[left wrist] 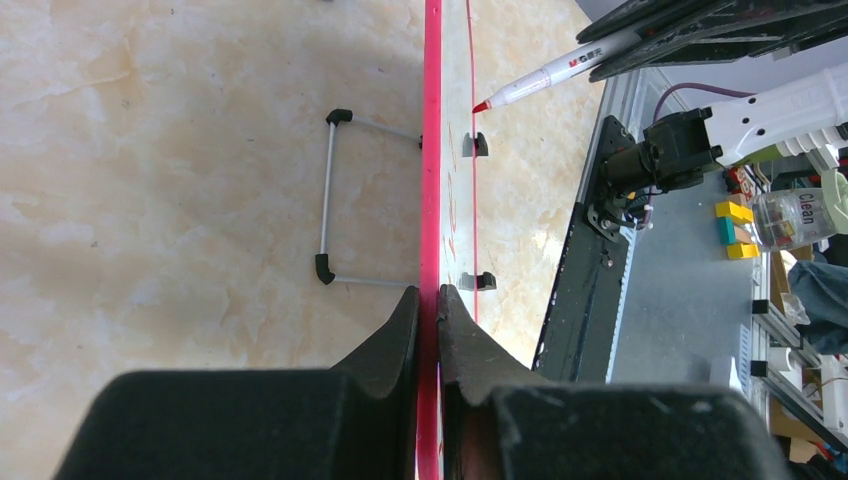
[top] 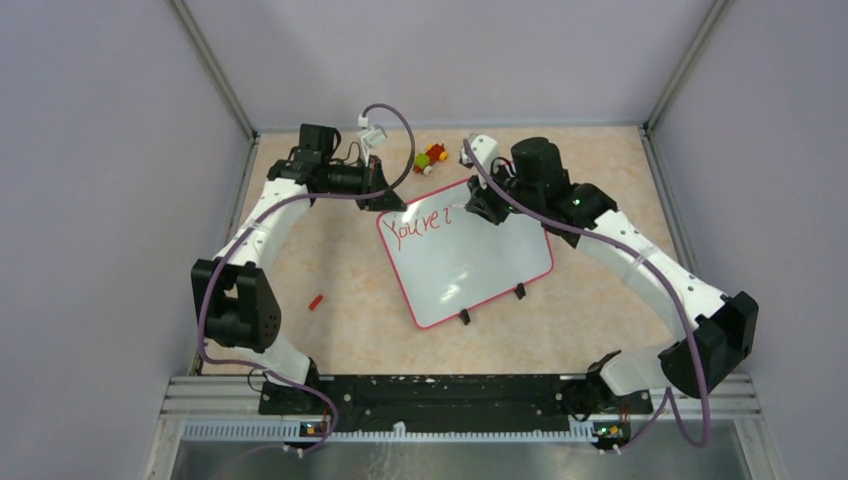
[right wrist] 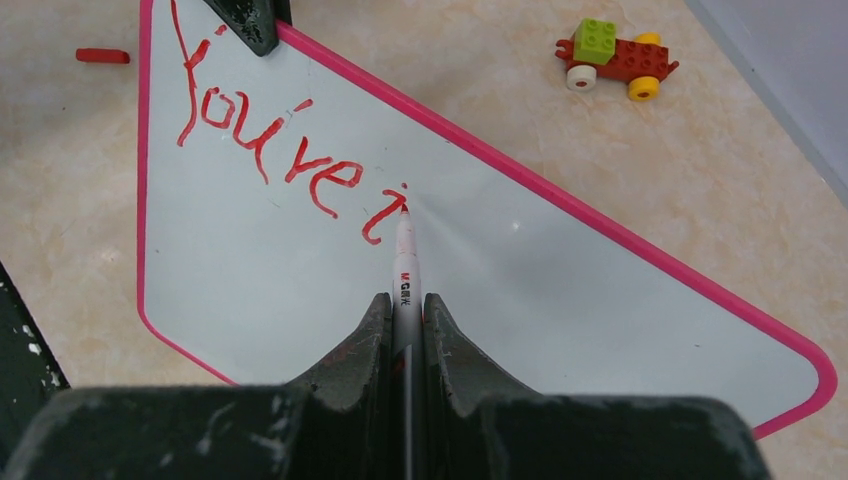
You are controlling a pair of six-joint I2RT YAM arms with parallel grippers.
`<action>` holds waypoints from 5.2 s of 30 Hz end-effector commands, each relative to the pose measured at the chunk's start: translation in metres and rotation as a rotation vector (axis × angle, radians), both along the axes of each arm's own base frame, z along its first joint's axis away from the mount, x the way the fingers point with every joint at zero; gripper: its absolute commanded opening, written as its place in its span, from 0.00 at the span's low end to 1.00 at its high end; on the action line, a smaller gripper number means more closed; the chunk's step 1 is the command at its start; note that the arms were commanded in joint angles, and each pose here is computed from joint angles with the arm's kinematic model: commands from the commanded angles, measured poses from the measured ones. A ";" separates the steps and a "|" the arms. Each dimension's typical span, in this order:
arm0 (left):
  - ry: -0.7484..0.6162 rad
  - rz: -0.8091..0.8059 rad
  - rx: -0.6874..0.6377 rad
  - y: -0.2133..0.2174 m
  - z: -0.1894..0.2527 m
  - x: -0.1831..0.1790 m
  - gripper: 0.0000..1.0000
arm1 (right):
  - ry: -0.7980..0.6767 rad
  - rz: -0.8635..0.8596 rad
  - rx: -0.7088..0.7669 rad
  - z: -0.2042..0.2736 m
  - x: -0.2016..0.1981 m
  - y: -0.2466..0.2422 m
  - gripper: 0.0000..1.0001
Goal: Write a sentence on the whiteboard
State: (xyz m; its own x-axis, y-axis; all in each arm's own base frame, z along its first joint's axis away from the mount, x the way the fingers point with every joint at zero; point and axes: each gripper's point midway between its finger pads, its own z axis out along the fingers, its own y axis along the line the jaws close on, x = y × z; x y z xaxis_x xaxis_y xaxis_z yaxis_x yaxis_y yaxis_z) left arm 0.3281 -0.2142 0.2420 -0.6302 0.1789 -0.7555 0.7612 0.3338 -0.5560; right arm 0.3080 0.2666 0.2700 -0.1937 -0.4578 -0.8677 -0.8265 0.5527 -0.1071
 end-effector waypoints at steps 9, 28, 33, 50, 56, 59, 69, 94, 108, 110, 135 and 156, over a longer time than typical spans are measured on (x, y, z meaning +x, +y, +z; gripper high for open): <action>-0.010 -0.029 -0.008 -0.006 0.004 -0.003 0.00 | -0.013 -0.018 -0.015 -0.011 0.012 0.002 0.00; -0.008 -0.029 -0.006 -0.006 0.003 -0.003 0.00 | 0.031 -0.017 -0.031 -0.032 -0.001 -0.005 0.00; -0.009 -0.029 -0.006 -0.006 0.003 -0.003 0.00 | 0.008 -0.022 -0.005 -0.019 0.005 0.000 0.00; -0.012 -0.028 -0.005 -0.006 0.004 -0.002 0.00 | -0.043 -0.061 0.013 0.002 0.024 0.001 0.00; -0.011 -0.027 -0.005 -0.006 0.004 -0.002 0.00 | -0.044 -0.082 0.003 0.001 0.027 -0.007 0.00; -0.012 -0.027 -0.005 -0.006 0.004 -0.002 0.00 | -0.046 -0.090 -0.004 0.000 0.026 -0.011 0.00; -0.011 -0.028 -0.005 -0.007 0.004 -0.002 0.00 | 0.027 -0.041 -0.019 -0.024 0.010 -0.010 0.00; -0.013 -0.026 -0.003 -0.006 0.003 -0.002 0.00 | -0.020 -0.059 0.026 -0.001 0.021 -0.004 0.00; -0.013 -0.026 -0.002 -0.006 0.004 -0.001 0.00 | -0.038 -0.082 0.015 0.003 0.029 -0.007 0.00; -0.011 -0.023 -0.001 -0.006 0.003 -0.001 0.00 | -0.039 -0.087 0.008 0.002 0.029 -0.010 0.00; -0.010 -0.022 0.002 -0.006 0.003 -0.001 0.00 | 0.044 -0.013 -0.035 -0.034 -0.003 -0.014 0.00; -0.026 -0.026 0.005 -0.006 0.004 -0.004 0.00 | -0.002 0.003 0.036 0.010 -0.008 -0.010 0.00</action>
State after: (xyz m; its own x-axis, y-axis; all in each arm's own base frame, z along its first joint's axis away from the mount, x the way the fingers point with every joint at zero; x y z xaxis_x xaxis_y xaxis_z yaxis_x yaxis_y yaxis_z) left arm 0.3312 -0.2130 0.2393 -0.6242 0.1839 -0.7593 0.7636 0.3491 -0.5432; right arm 0.3028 0.2524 0.2327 -0.2714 -0.4884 -0.8294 -0.8237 0.5636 -0.0624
